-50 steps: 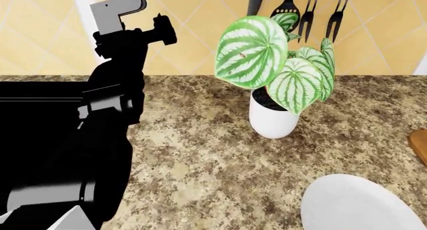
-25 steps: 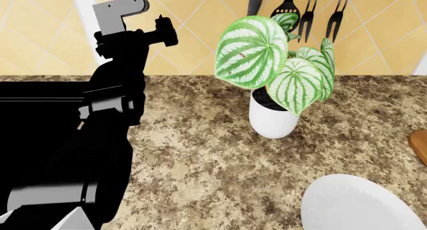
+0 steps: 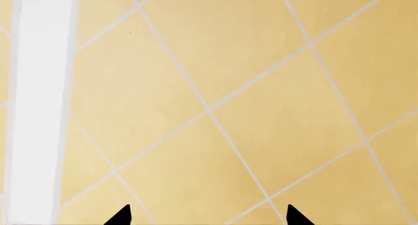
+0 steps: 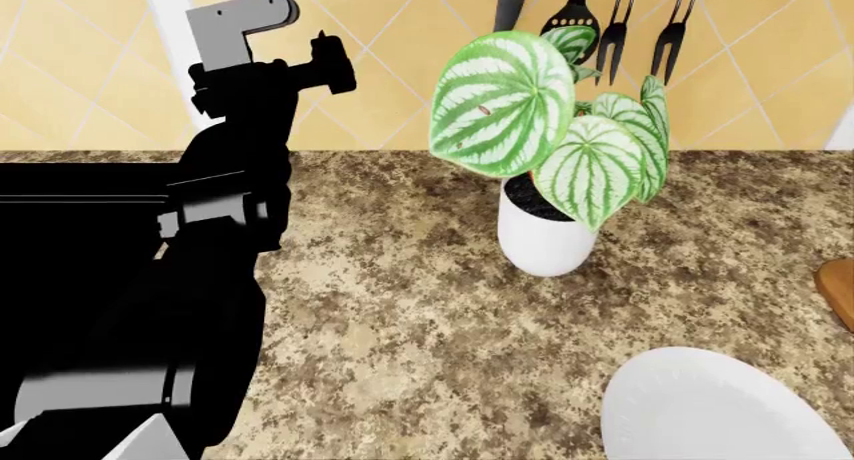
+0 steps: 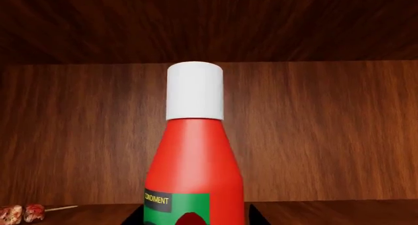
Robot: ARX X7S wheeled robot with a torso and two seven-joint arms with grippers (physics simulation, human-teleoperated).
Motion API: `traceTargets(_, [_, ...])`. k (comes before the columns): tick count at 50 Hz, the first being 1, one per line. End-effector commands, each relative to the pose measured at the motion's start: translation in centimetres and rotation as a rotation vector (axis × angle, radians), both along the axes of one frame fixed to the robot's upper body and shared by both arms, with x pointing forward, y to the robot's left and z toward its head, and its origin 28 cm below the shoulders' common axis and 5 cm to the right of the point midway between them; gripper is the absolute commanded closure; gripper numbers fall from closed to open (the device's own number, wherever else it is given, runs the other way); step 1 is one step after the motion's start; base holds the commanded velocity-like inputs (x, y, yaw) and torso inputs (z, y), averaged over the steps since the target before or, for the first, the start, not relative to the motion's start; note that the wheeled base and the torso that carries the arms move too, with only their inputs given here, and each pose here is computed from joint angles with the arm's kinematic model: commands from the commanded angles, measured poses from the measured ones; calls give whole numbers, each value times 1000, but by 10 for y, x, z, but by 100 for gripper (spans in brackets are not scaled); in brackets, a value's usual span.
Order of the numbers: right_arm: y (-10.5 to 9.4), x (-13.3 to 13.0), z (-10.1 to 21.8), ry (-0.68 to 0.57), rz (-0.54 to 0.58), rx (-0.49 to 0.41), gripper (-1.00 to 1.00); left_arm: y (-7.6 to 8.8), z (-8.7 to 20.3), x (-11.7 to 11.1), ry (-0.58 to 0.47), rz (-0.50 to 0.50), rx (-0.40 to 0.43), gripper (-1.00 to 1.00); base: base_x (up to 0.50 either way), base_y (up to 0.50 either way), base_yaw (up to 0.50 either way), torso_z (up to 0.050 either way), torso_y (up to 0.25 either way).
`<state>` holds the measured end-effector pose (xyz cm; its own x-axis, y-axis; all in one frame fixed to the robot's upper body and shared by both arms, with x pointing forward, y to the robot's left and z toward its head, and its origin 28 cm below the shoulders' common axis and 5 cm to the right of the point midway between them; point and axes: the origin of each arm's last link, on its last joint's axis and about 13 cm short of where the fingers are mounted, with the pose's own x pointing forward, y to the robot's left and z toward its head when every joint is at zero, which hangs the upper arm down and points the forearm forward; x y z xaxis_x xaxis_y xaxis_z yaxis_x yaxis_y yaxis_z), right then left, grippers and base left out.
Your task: Pick the shrimp from the plate and place it on the cutting board. Then pick the condiment bottle from the cabinet and place it next to the cutting board.
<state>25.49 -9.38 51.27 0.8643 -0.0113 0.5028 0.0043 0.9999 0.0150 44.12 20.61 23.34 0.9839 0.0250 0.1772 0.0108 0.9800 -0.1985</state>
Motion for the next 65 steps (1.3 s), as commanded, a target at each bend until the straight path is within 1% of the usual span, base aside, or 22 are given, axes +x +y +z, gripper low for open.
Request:
traceTargets(1, [2, 26, -25, 160, 21, -9, 100, 0, 0, 0, 1, 4, 0, -100, 0, 0, 5, 0, 0])
traceTargets(4, [3, 19, -22, 125, 44, -15, 100, 0, 0, 0, 1, 4, -1, -100, 11, 0, 4, 0, 0])
traceTargets(8, [4, -2, -12, 20, 103, -26, 100, 0, -1, 0, 0, 4, -2, -100, 0, 0, 2, 0, 0])
traceTargets(13, [8, -47, 8, -174, 107, -97, 100, 0, 0, 0, -1, 5, 0, -100, 0, 0, 1, 0, 0])
traceTargets(16, [11, -73, 14, -287, 126, -146, 100, 0, 0, 0, -1, 5, 1, -100, 0, 0, 0, 0, 0])
traceTargets(18, [12, -86, 14, -335, 138, -162, 100, 0, 0, 0, -2, 6, 2, -100, 0, 0, 0, 0, 0])
traceTargets(22, [15, -103, 14, -384, 163, -191, 100, 0, 0, 0, -2, 8, 6, -100, 0, 0, 0, 0, 0])
traceTargets(27, [17, -113, 13, -418, 193, -215, 100, 0, 0, 0, -2, 9, 8, -100, 0, 0, 0, 0, 0])
traceTargets(32, [19, -122, 11, -417, 220, -222, 100, 0, 0, 0, -2, 9, 10, -100, 0, 0, 0, 0, 0])
traceTargets(37, [19, -129, 2, -412, 243, -237, 100, 0, -1, 0, -2, 10, 15, -100, 0, 0, 0, 0, 0])
traceTargets(43, [19, -134, -6, -386, 267, -250, 100, -1, 0, 0, -2, 12, 23, -100, -500, -100, 0, 0, 0])
traceTargets(53, [18, -138, -14, -388, 261, -295, 100, -1, 0, 0, -3, 16, 26, -100, -500, -214, 0, 0, 0])
traceTargets(65, [16, -138, -20, -388, 263, -304, 100, -1, 0, 0, -2, 23, 30, -100, -500, -348, 0, 0, 0])
